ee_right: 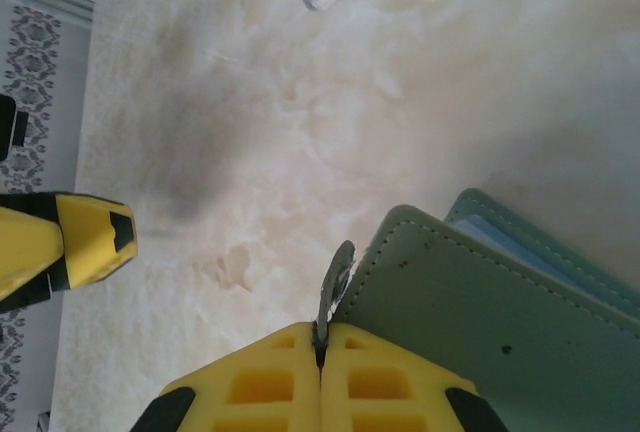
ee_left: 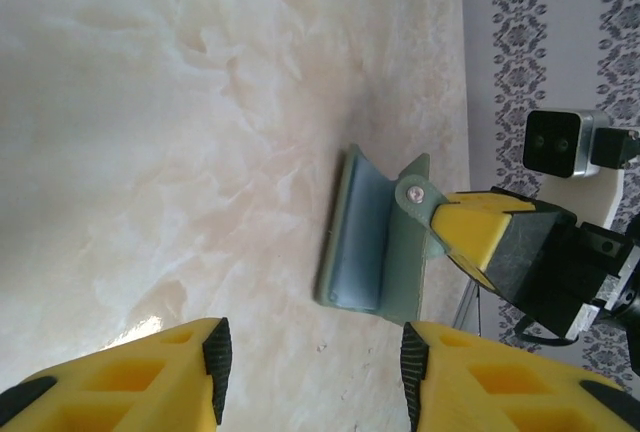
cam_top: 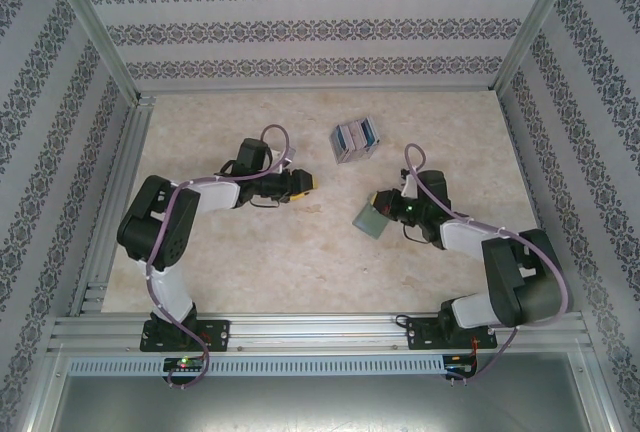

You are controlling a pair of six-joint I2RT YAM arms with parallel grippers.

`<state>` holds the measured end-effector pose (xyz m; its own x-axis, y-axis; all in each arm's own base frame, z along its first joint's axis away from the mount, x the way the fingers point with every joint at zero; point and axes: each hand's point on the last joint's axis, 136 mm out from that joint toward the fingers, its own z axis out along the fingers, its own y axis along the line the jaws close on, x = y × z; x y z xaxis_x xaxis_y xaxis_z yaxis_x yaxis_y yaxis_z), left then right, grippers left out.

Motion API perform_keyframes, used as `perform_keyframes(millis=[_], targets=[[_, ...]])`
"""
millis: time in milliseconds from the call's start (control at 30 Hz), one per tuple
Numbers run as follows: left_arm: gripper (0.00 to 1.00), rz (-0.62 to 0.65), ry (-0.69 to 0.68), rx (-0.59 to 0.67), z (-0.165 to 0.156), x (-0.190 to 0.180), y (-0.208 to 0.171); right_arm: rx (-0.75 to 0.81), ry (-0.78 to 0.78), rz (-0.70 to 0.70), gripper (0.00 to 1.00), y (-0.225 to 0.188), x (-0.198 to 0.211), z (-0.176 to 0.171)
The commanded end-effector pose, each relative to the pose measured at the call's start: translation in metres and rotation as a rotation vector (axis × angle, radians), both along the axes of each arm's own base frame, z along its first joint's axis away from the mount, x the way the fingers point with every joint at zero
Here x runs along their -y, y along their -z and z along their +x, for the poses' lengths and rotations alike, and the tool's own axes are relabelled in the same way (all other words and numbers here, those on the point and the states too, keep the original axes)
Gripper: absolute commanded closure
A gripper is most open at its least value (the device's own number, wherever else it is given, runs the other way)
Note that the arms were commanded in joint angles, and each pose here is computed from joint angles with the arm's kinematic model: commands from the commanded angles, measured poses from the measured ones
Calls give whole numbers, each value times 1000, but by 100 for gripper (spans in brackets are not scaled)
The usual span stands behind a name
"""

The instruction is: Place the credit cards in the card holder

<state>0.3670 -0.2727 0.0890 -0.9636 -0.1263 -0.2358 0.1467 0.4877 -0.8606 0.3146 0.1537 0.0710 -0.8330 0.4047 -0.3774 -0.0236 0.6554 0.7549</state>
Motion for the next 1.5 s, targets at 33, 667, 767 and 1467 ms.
perform_keyframes(millis=[33, 667, 767, 1467], targets=[[50, 0, 48, -5, -2, 24, 5, 28, 43, 14, 99, -5, 11, -13], [49, -147, 20, -107, 4, 23, -8, 289, -246, 266, 100, -131, -61, 20], [49, -186, 22, -102, 3, 24, -18, 318, -258, 303, 100, -149, -65, 25], [64, -374, 26, -65, 18, 34, -59, 394, -246, 403, 100, -189, -74, 46]])
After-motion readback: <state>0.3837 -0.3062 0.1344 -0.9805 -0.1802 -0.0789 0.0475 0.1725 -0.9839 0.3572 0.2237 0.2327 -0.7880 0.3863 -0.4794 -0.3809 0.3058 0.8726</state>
